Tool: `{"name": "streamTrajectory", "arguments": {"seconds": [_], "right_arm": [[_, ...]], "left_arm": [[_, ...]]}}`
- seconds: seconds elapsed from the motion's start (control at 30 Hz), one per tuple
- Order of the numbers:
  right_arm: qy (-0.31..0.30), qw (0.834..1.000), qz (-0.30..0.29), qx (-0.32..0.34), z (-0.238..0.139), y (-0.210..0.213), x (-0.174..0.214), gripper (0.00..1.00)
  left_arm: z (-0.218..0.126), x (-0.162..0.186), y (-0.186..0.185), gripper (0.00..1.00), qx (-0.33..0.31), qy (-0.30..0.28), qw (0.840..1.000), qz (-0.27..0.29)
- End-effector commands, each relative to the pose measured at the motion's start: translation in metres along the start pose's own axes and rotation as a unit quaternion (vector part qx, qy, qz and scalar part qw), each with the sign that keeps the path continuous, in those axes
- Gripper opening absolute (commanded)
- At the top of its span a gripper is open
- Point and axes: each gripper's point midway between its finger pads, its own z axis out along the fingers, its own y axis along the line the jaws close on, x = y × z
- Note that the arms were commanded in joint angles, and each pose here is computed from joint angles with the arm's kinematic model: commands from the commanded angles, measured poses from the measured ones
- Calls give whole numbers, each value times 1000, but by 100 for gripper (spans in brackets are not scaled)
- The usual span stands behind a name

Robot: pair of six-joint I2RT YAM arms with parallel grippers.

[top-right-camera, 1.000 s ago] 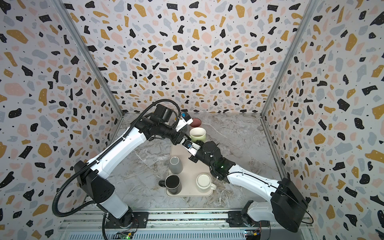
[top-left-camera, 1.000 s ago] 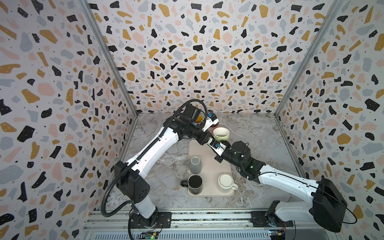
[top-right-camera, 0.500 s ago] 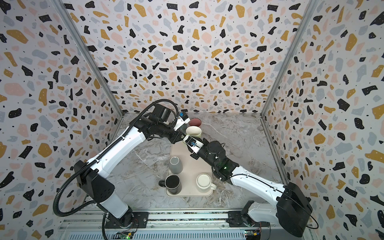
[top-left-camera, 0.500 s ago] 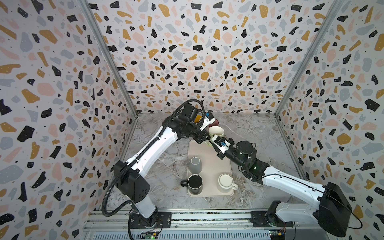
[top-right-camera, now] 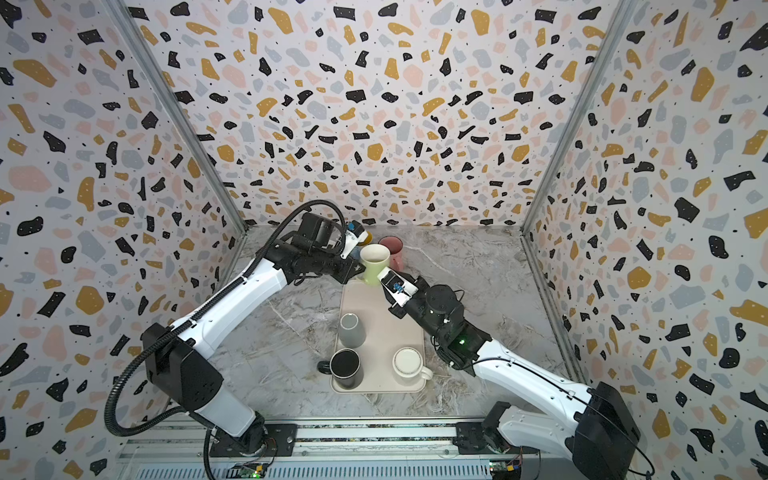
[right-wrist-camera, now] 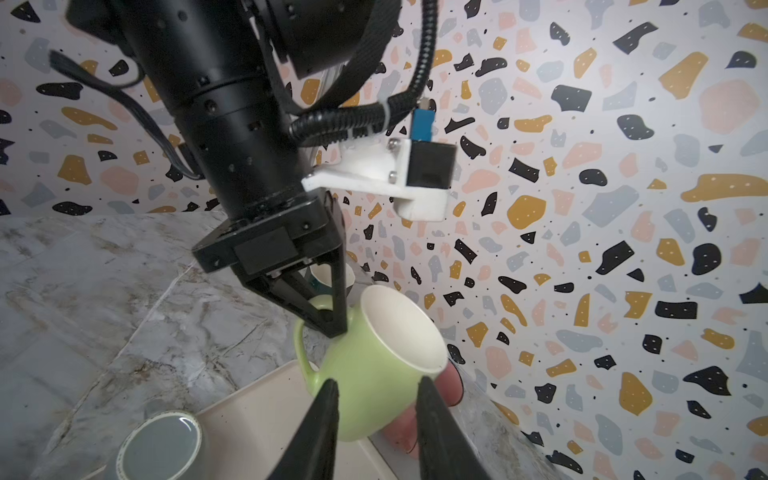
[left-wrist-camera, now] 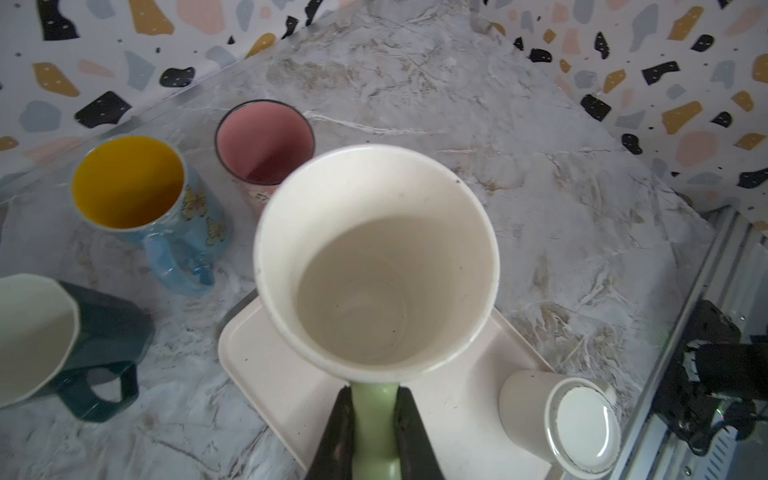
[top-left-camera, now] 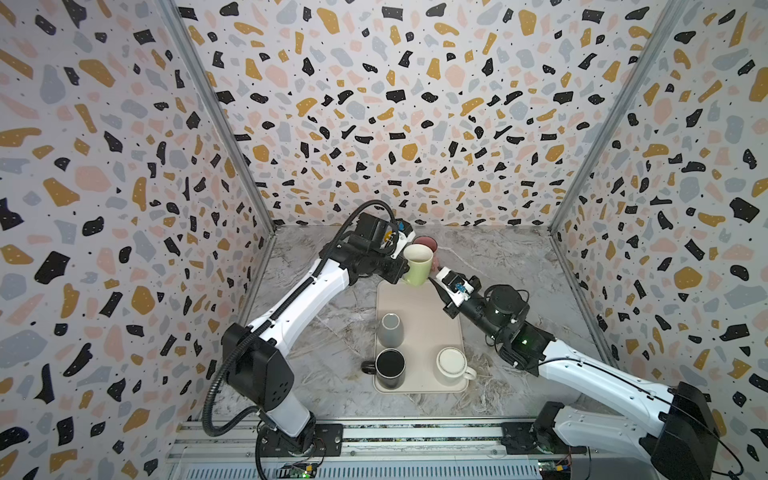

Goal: Turn the mug right side up
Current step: 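Open the right gripper and pull it back while the left gripper holds the mug, then carry the light green mug with the left gripper beside the dark green mug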

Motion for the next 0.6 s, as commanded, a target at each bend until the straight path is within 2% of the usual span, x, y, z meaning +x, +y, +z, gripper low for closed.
{"name": "streamTrajectory", "arguments": {"seconds": [0.0, 0.17, 0.33, 0.5, 0.57], "right_arm": [[8, 1000, 13, 22, -7, -9, 2, 33], [17, 999, 15, 30, -9, -12, 7, 32], [25, 999, 24, 32, -8, -12, 12, 32], [34, 998, 42, 32, -5, -11, 18, 32], [37, 998, 47, 32, -4, -11, 21, 32]], "left_arm": [[-41, -51, 18, 0, -52, -136, 989, -2], [-51, -35, 42, 0, -113, -151, 982, -14], [-55, -16, 68, 0, -162, -147, 974, -53], [-69, 2, 95, 0, -219, -179, 954, -96], [-79, 9, 109, 0, -245, -200, 941, -117]]}}
